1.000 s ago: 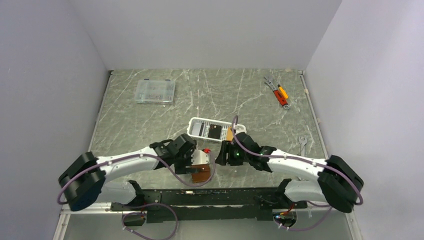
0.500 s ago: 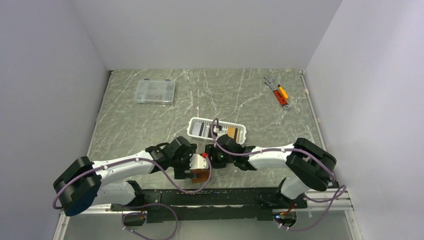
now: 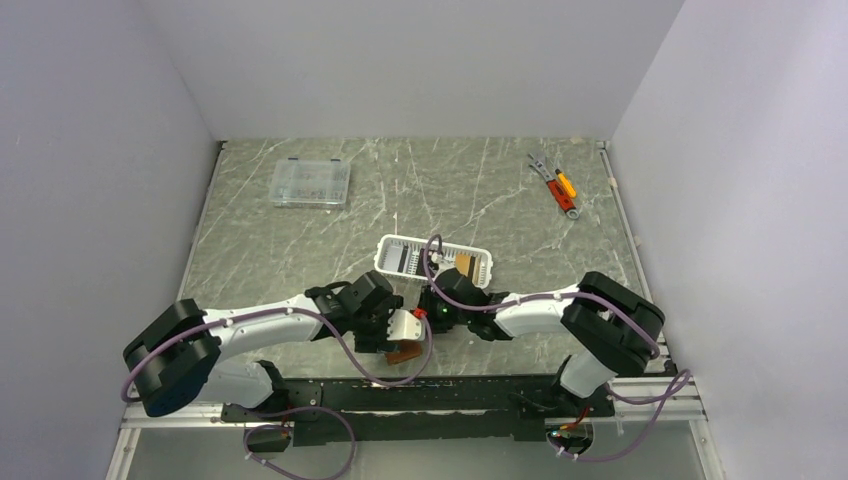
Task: Put the credit cards into the card holder
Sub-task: Pick up the card holder from the corner of the board.
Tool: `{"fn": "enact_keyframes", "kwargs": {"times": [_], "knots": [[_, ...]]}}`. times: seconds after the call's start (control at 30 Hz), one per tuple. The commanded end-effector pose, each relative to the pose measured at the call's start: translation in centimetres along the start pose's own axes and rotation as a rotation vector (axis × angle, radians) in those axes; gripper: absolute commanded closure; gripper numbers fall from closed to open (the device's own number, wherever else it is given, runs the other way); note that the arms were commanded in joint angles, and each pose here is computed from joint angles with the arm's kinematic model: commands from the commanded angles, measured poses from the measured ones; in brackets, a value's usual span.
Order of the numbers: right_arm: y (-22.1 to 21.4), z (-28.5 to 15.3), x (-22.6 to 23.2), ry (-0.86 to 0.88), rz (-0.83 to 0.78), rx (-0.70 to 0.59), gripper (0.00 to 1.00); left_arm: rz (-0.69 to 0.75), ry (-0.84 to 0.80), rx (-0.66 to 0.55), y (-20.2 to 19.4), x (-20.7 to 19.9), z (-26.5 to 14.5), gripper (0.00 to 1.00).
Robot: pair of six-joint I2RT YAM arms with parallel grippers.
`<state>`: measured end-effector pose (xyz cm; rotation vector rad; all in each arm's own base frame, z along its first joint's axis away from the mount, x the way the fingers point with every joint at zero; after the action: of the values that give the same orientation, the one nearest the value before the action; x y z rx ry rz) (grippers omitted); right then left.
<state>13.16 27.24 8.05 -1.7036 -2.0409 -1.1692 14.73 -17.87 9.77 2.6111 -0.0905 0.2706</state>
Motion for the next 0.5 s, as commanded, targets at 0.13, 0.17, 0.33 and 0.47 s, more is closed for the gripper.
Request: {"fn": "enact_keyframes", "kwargs": {"times": [0.13,0.17,0.33,0.47], "knots": [[-0.1,-1.9,3.0,0.219,-0.046,-0.002,1.00,-0.016,0.076,-0.084,1.1,0.6,-0.7,0.21],[0.0,-2.2,3.1,0.229,-0.053,-0.008,1.00,-0.022,0.081,-0.102,1.5,0.7,-1.4,0.19],[1.2,-4.7,4.2,0.254,-0.139,-0.074,1.00,-0.182,0.037,-0.181,2.7,2.6,-4.8,0.02],[2.0,-6.9,5.0,0.243,-0.232,-0.117,1.00,-0.301,-0.087,-0.310,3.2,3.6,-7.8,0.01]]}}
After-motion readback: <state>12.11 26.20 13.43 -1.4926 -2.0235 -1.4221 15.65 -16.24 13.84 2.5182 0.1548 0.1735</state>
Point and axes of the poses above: each gripper's point midway between its finger pads, its own z axis out along the fingers, its own x axis along the line the jaws close on, y = z × x, the point moved 9 cm from there along -z, back along the fingers, and after that the axes turned 2 degrees about -z, right-handed, at the moved point
